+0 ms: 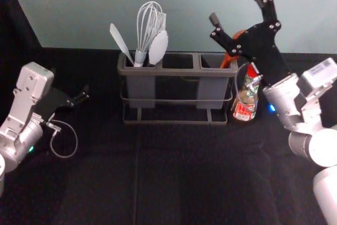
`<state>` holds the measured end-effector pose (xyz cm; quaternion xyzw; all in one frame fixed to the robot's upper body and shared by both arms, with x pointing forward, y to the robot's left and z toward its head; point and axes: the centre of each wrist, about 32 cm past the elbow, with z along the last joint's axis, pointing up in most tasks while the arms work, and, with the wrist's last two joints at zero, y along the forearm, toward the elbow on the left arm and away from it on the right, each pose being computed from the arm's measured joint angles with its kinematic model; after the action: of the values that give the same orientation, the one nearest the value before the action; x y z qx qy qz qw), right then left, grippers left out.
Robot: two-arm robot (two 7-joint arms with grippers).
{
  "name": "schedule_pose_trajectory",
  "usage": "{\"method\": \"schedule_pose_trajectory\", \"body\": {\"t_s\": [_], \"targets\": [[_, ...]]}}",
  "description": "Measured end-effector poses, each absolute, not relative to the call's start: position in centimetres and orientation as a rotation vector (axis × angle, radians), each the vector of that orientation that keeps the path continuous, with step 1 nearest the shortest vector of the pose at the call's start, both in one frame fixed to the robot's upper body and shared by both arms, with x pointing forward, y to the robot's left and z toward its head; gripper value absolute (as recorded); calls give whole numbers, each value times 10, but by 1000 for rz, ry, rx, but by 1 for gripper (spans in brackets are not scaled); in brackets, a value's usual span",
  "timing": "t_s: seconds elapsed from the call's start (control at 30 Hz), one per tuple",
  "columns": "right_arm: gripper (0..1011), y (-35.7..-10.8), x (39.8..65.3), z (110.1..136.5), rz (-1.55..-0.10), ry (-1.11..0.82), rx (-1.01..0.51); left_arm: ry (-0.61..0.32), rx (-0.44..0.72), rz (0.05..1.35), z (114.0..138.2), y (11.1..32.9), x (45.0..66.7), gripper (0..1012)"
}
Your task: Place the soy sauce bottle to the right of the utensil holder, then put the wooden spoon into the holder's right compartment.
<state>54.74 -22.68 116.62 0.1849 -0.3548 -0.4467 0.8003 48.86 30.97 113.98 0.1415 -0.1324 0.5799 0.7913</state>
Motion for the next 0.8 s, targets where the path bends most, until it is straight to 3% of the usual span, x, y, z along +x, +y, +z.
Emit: {"method": "schedule_pose_trajectory", "body": {"t_s": [0.33,0.8], "targets": [[1002,-250,541,1182,-1003,-805,383,-285,304,1248,1140,310,489,1011],[1002,-286,521,1205,-1125,-839,240,-285,304,1248,1140,310,489,1011]]}}
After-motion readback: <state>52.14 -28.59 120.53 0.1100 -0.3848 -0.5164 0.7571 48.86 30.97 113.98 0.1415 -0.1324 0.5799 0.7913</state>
